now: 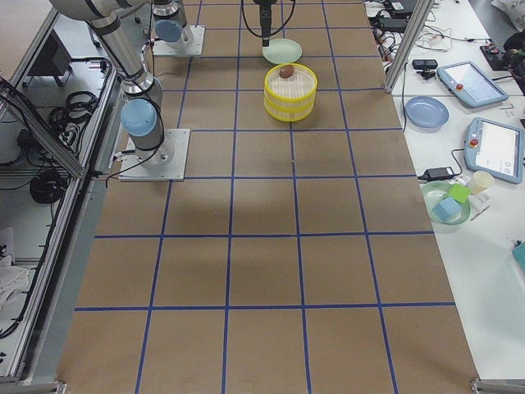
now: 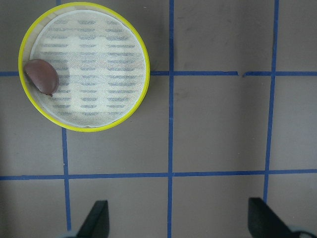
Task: Place buns in different layers of steamer
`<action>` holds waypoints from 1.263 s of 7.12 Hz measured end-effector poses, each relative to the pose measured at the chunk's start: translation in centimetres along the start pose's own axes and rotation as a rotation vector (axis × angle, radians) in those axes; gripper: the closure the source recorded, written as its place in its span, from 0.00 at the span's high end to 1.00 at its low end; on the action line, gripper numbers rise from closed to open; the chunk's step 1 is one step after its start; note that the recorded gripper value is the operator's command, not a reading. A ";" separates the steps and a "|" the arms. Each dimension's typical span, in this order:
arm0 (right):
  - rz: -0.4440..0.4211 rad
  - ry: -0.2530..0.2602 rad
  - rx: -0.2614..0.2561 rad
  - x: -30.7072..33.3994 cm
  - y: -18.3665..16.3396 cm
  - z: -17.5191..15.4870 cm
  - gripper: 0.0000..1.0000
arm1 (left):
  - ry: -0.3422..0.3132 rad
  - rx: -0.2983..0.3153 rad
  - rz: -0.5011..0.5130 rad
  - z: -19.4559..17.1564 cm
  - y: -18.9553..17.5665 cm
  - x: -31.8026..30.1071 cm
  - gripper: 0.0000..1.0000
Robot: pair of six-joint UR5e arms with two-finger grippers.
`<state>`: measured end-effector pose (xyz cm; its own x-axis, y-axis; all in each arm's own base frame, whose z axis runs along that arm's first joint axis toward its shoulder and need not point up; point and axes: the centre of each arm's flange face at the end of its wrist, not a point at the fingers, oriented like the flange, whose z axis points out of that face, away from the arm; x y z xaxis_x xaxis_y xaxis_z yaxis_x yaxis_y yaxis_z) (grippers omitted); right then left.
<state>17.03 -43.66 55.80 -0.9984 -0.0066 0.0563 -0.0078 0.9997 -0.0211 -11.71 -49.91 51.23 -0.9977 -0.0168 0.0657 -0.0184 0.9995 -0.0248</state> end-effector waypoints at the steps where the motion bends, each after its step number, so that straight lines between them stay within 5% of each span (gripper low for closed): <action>1: 0.000 0.000 0.000 0.0 0.0 0.0 1.00 | -0.003 -0.009 -0.013 -0.3 0.0 0.3 1.00; 9: -0.002 -0.001 0.000 -0.1 0.0 0.0 1.00 | -0.034 -0.048 -0.009 1.4 0.9 0.2 1.00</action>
<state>17.14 -43.63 55.80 -0.9984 -0.0088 0.0553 -0.0100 0.9997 -0.0210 -11.99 -49.00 49.77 -0.9992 -0.0257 0.0318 -0.0249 0.9994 0.0232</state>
